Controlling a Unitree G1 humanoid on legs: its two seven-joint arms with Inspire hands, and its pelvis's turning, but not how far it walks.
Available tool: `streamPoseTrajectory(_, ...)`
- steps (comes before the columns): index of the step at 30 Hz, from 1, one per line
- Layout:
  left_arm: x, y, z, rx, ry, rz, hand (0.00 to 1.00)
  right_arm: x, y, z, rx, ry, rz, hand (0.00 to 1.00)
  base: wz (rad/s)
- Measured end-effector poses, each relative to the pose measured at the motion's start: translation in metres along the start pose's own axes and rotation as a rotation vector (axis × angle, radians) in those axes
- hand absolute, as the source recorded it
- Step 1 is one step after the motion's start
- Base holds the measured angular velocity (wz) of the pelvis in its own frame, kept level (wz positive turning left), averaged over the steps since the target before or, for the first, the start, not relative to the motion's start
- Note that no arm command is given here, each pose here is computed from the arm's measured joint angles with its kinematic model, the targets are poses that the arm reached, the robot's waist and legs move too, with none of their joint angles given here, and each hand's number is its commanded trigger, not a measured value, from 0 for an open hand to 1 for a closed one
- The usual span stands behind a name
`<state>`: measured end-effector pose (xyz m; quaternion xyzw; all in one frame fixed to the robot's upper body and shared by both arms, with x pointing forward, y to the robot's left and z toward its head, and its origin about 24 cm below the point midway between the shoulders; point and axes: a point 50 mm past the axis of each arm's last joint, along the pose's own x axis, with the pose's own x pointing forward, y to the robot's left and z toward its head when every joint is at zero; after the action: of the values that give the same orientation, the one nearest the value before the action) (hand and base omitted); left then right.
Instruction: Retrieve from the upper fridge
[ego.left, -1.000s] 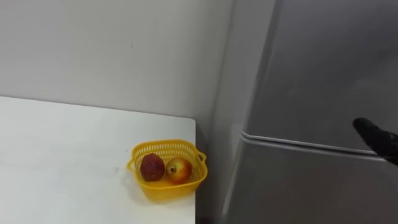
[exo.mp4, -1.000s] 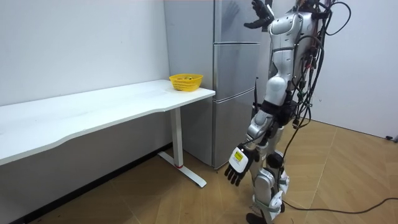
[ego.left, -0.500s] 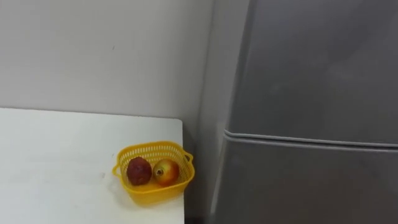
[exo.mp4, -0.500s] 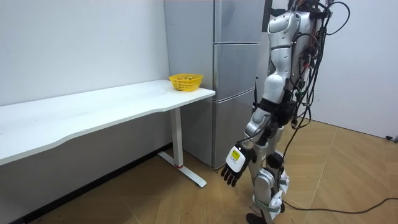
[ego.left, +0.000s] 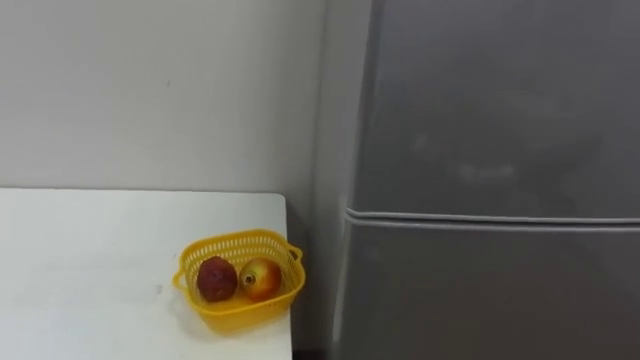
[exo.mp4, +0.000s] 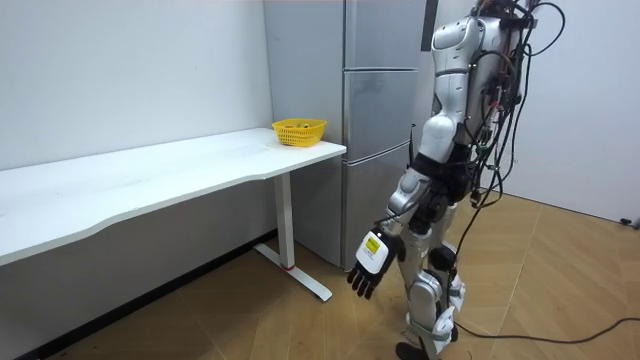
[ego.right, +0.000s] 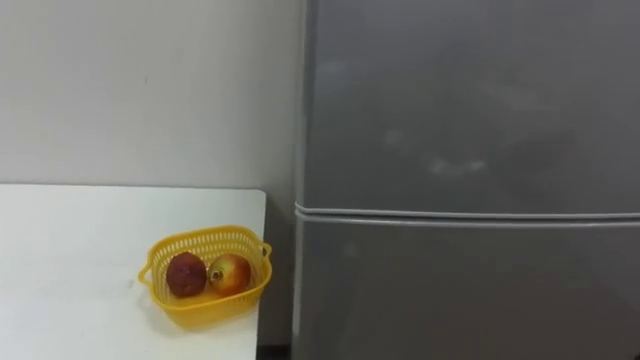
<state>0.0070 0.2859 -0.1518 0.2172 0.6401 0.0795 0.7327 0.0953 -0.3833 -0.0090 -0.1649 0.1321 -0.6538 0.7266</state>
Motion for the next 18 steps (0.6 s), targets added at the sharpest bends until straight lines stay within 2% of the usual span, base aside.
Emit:
streamPoseTrajectory(3,0.000,0.001,0.003,-0.003,-0.005,0.008,0.00,-0.028,-0.001,-0.069,-0.155,0.313,0.093,0.00,-0.03)
streamPoseTrajectory(8,-0.002,-0.002,0.001,-0.002,0.004,-0.004,0.00,-0.067,-0.023,-0.132,-0.300,0.647,0.161,0.00,0.00)
streamPoseTrajectory(14,-0.004,-0.012,-0.009,-0.007,0.057,-0.042,0.00,-0.098,-0.035,-0.164,-0.447,0.841,0.361,0.00,-0.01)
streamPoseTrajectory(18,-0.004,-0.013,-0.005,-0.008,0.053,-0.041,0.00,-0.114,-0.044,-0.176,-0.504,0.946,0.438,0.00,0.02)
